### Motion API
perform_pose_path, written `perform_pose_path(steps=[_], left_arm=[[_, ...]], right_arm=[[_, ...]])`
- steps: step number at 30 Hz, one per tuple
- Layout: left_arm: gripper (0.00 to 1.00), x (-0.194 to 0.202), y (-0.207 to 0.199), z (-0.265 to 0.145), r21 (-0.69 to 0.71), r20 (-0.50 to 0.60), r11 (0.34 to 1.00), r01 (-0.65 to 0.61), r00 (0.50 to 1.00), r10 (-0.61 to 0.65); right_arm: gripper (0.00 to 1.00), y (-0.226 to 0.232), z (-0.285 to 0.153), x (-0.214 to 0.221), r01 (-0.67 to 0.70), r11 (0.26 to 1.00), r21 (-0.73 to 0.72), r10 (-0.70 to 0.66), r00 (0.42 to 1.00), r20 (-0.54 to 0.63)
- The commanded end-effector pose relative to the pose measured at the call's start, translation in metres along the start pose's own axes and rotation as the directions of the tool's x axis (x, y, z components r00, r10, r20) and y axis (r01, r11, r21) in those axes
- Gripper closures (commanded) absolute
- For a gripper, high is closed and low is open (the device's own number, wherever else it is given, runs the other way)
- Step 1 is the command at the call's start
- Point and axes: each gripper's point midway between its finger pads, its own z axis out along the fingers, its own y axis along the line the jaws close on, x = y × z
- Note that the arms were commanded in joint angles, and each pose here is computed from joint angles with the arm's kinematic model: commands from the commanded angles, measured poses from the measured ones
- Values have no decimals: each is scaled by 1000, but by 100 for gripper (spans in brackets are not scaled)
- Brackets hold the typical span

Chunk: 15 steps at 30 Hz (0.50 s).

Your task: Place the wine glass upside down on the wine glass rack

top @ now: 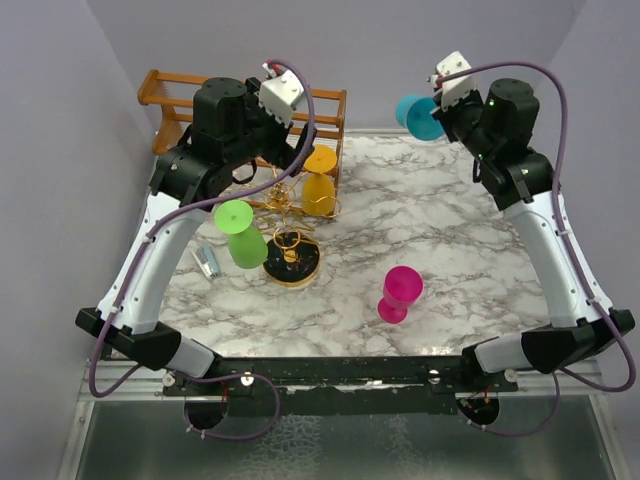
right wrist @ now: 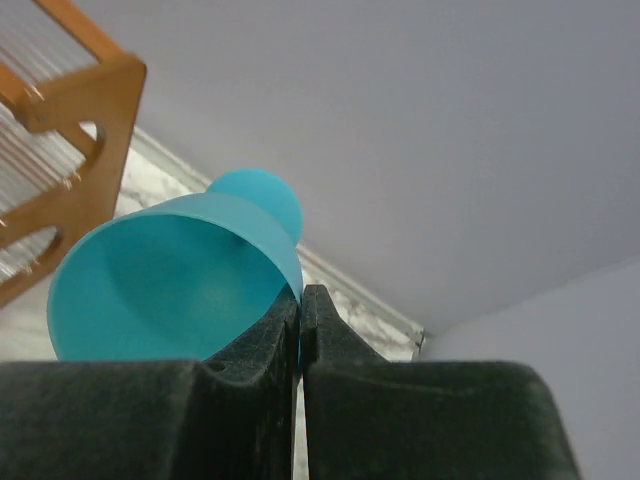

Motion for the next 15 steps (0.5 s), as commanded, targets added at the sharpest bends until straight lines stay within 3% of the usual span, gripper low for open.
perform_pose_path(steps=[1,7,12,15], left_arm=[[3,-47,2,-6,57,173,986,159,971,-167],[4,-80,-7,-6,166,277,958,232,922,-271],[6,-88,-11,5,267,256,905,333,880,-399],[7,-86,-2,7,314,230,847,428,831,-506]], right_arm=[[99,-17,-29,-74,-36,999,-30,41,973,228],[99,-5,-57,-116,-76,981,-179,134,932,336],[99,12,-75,-130,-96,950,-296,205,908,366],[99,19,-84,-135,-100,932,-349,237,896,375]])
